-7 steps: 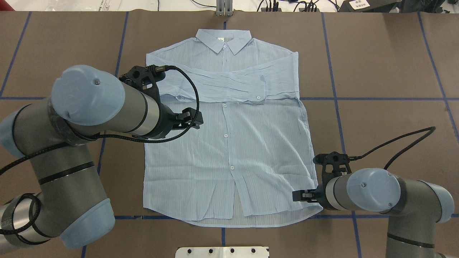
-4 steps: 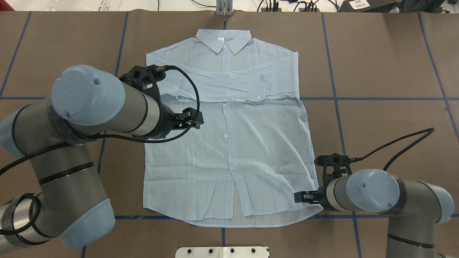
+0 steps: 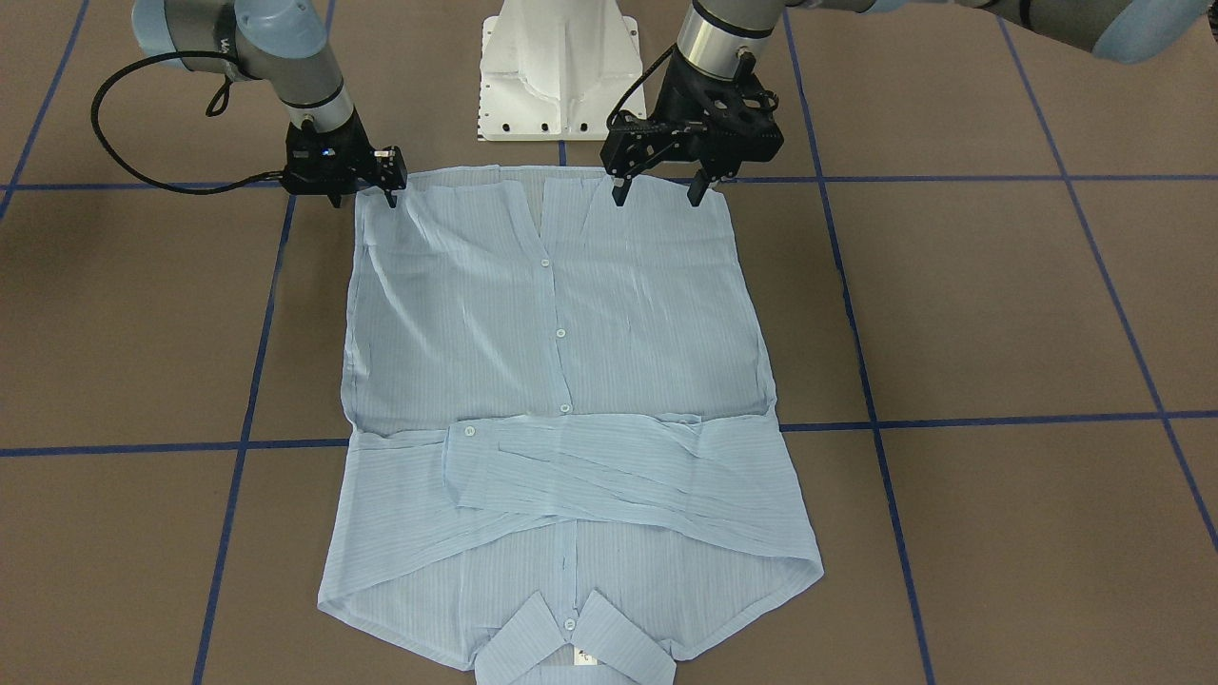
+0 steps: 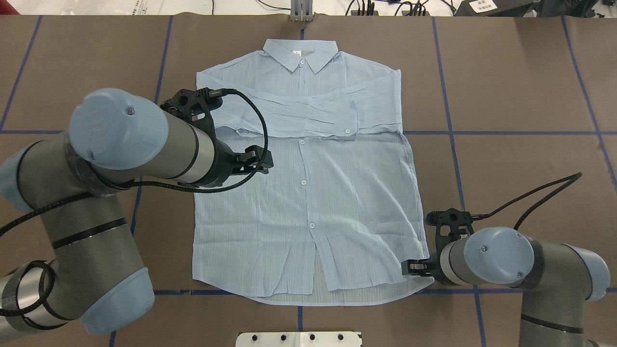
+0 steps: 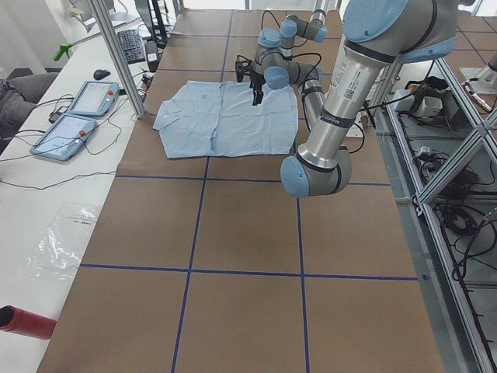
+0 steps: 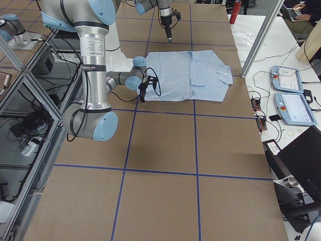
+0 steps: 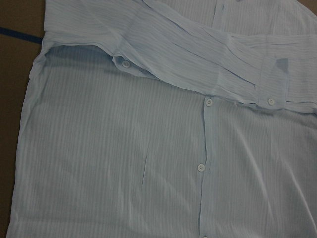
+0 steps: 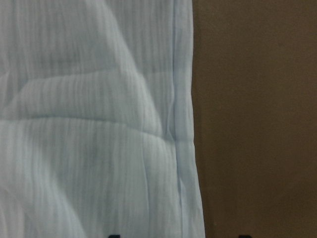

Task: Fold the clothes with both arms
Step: 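Grasp the hem corner nearest the right gripper while the left gripper moves toward the hem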

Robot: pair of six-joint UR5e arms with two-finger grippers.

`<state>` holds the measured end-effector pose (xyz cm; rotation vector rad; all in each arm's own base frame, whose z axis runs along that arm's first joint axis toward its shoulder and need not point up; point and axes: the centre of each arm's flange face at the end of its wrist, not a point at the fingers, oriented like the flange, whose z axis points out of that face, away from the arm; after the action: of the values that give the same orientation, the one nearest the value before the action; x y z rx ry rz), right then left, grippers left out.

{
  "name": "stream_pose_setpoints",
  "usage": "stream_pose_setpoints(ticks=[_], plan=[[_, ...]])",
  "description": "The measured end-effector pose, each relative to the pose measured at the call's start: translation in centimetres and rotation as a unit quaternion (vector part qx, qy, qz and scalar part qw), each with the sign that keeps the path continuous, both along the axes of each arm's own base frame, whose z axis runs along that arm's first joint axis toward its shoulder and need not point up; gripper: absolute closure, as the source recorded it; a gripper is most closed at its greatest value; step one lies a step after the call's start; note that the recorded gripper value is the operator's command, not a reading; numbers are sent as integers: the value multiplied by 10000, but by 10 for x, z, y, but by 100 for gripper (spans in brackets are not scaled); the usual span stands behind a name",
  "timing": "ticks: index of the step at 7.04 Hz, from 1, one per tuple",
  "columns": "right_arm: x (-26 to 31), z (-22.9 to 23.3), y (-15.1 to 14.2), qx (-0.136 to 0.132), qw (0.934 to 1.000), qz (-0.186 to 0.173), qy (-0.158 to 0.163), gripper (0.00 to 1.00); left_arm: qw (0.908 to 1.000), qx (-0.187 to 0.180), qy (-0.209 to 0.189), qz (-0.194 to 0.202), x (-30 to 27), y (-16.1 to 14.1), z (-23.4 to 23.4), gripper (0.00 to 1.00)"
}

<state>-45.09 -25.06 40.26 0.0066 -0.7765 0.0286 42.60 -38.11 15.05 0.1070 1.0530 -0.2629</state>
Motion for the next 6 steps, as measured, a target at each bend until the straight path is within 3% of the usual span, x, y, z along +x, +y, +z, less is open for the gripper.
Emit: stream_pose_setpoints(ticks=[2,3,6], plan=[[0,1,0,-32,10000,-16,2,96,10000,-6,-8,-9,0,0,1,1],[1,0,0,-71,10000,-45,-14,100,10000,-9,-13,-12,0,-1,1,1],[8,-4,-8,-236,9997,-69,-84,100,10000,-30,-66,-7,3,-1,6,2]])
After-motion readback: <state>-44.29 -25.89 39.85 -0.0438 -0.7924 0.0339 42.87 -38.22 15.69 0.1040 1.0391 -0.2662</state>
